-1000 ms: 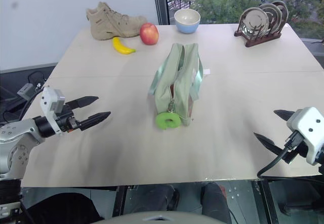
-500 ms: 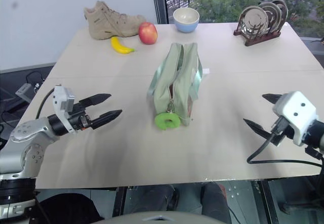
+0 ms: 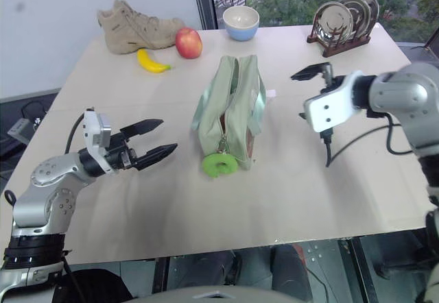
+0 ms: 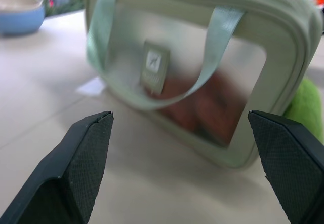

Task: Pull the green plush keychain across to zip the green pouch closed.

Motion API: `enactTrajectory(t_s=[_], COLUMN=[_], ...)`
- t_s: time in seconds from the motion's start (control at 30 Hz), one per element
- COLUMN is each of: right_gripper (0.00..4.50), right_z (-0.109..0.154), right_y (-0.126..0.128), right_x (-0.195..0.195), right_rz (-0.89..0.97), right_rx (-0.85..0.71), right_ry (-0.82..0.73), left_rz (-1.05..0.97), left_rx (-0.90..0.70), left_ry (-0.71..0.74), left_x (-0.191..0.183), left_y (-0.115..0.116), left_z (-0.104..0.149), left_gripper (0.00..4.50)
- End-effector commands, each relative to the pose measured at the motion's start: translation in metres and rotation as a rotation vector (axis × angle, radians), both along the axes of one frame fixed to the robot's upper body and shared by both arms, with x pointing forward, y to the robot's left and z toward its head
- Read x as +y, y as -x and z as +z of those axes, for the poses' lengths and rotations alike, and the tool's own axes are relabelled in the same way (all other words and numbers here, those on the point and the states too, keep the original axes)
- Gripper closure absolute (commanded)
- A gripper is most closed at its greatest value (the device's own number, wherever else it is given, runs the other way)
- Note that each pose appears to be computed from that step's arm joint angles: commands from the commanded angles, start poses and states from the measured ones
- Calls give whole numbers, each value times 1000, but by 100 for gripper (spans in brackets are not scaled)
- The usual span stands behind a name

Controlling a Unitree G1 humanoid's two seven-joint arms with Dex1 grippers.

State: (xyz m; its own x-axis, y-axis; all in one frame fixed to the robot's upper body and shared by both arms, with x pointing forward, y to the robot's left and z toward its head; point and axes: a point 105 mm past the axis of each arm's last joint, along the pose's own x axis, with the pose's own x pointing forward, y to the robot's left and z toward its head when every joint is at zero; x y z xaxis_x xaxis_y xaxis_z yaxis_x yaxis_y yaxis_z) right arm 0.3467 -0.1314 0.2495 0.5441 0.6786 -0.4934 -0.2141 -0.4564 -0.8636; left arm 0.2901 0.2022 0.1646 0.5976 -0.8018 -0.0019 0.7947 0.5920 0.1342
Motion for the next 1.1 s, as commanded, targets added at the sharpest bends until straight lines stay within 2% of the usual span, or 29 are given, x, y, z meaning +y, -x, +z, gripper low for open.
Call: enactTrajectory(t_s=[0.03,0.27,0.53,0.9,0.93,1.0,1.1], right_gripper=[0,0,0,0,41,86,242], right_z=[11,22,33,11,9,7,11], right_y=[-13,-25,-29,-36,-37,-38,-38], right_x=[18,56,74,94,94,94,92], right_rz=[123,262,314,355,355,361,358], right_rx=[-101,-185,-238,-220,-221,-221,-224], right_ry=[103,146,157,234,242,250,245], left_rz=[20,61,89,124,129,143,149], left_rx=[-53,-66,-74,-100,-101,-104,-103], left_ry=[-2,3,8,13,14,17,20], left_x=[0,-1,-2,-2,-1,0,-1], left_y=[5,11,15,16,16,17,18], left_z=[10,9,7,8,7,7,5], left_gripper=[6,6,6,6,0,0,0])
